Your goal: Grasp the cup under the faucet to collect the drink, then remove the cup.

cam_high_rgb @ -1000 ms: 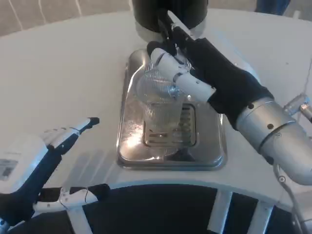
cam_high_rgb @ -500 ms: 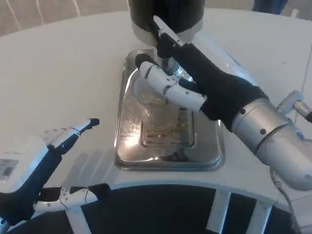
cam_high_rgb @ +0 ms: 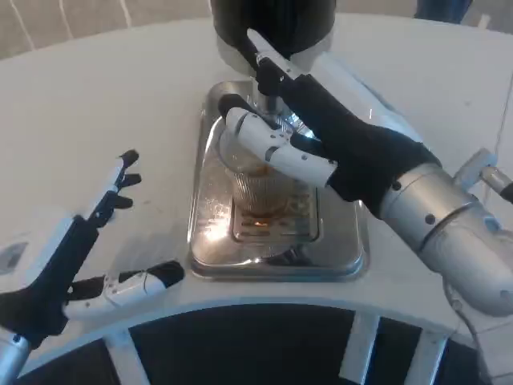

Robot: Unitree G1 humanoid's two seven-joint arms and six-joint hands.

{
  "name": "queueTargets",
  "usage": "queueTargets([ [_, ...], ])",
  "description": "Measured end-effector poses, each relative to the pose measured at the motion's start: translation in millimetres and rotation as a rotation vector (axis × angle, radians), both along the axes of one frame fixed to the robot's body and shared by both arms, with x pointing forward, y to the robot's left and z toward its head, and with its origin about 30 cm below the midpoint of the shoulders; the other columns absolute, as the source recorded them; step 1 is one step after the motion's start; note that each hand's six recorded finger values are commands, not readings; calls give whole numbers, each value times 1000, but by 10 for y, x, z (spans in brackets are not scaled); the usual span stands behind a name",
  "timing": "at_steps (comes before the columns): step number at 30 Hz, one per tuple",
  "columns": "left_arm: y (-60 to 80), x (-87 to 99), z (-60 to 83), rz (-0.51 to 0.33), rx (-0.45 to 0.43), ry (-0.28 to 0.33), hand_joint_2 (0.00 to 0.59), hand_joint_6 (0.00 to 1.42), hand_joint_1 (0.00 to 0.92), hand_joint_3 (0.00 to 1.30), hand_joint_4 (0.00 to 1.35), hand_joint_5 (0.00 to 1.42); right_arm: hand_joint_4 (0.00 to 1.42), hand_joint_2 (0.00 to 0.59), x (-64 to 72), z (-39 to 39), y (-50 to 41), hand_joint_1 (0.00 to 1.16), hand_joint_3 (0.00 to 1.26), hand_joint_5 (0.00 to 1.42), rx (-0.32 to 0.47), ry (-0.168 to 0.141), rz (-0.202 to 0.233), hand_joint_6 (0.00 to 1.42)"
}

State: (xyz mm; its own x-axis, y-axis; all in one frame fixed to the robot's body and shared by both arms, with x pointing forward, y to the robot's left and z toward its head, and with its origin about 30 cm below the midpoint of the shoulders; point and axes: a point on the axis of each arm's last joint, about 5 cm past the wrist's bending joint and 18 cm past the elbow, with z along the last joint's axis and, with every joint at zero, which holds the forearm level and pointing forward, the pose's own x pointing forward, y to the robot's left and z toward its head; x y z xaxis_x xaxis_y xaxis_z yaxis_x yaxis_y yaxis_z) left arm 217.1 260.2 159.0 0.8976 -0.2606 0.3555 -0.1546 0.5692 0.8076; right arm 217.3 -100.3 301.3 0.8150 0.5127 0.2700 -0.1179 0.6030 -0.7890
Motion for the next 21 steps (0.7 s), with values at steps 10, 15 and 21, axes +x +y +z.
queueTargets([
  [10, -150, 118, 64, -40, -140, -28, 28, 315, 338, 0, 0, 266, 0, 507, -8, 4, -3, 142, 0, 0, -6, -6, -4, 0],
  [15, -154, 170, 41, -92, -187, -13, 37, 346, 397, 0, 0, 303, 0, 511, -11, 5, 0, 150, 0, 0, -9, -8, -7, 0],
  [21, -149, 237, 3, -128, -192, 6, 39, 350, 421, 0, 0, 317, 0, 515, -12, 8, 2, 157, 0, 0, -8, -7, -6, 0],
])
